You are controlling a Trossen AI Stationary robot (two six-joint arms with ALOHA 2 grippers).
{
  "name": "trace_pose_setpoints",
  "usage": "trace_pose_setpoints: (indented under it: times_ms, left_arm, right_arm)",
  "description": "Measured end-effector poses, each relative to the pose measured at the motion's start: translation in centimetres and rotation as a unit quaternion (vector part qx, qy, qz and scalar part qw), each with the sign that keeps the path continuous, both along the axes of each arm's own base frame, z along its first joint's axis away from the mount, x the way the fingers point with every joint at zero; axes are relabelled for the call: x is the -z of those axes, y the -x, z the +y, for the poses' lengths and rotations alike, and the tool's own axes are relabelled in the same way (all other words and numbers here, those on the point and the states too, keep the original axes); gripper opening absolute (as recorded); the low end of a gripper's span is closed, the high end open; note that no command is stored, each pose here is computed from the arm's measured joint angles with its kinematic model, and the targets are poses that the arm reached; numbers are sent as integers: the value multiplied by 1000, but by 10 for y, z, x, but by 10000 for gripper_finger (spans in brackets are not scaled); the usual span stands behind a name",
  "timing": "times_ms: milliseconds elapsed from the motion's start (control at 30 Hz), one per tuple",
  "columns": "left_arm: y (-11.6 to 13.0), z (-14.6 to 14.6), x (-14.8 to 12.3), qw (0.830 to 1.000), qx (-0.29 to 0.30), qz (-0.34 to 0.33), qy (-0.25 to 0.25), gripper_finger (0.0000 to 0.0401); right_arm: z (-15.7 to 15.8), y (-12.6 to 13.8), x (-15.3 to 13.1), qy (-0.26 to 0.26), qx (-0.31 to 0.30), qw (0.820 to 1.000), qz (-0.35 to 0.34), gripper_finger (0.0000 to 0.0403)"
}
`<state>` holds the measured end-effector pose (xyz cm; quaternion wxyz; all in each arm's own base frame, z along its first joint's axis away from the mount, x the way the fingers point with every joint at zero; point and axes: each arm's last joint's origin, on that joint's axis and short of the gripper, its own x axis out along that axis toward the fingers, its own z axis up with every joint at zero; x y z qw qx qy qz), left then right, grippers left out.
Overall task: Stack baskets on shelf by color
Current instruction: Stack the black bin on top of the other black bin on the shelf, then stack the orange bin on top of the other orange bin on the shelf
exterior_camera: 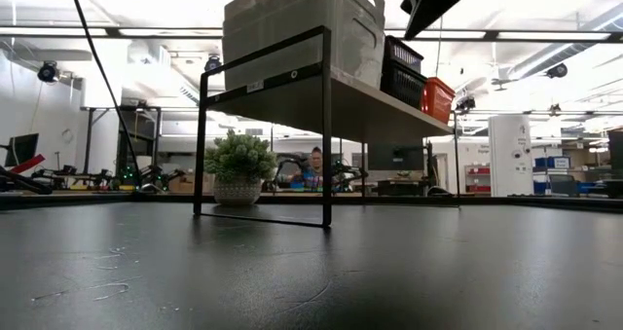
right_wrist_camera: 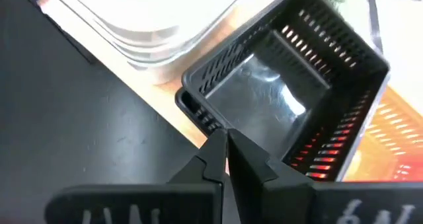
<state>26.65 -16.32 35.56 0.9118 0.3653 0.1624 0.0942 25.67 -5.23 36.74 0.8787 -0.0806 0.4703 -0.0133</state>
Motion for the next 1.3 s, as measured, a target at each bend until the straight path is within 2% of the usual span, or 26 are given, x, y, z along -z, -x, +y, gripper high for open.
trace_pose_setpoints:
  times_ms: [167,367,500,667,767,867,1100,1167,1267,1300]
  left_arm:
    - [0,0,2,1000,0,3,-2,107]
    - [0,0,5,1000,0,6,-4,107]
    - [0,0,5,1000,0,6,-4,107]
    - [0,0,8,1000,-3,6,5,107]
    - [1,1,15,1000,-3,14,0,107]
    - [1,1,17,1000,-3,16,-2,107]
    - [1,1,17,1000,-3,16,-2,107]
    - [1,1,17,1000,-3,17,-2,107]
    - [1,1,19,1000,-3,19,-3,107]
    - [1,1,20,1000,-3,20,-4,107]
  right_arm:
    - [-1,1,-4,16,6,1000,-12,9]
    - [-1,-1,26,24,20,999,32,8]
    - [11,8,14,18,34,999,-1,8]
    - [46,22,10,-42,38,998,-27,8]
    - [75,29,22,-110,35,993,-15,8]
    - [105,33,42,-153,44,987,1,8]
    - [165,53,91,-247,90,963,56,8]
    - [174,63,101,-269,142,949,87,8]
    - [184,73,109,-299,245,914,124,8]
    - [188,76,112,-300,262,908,135,8]
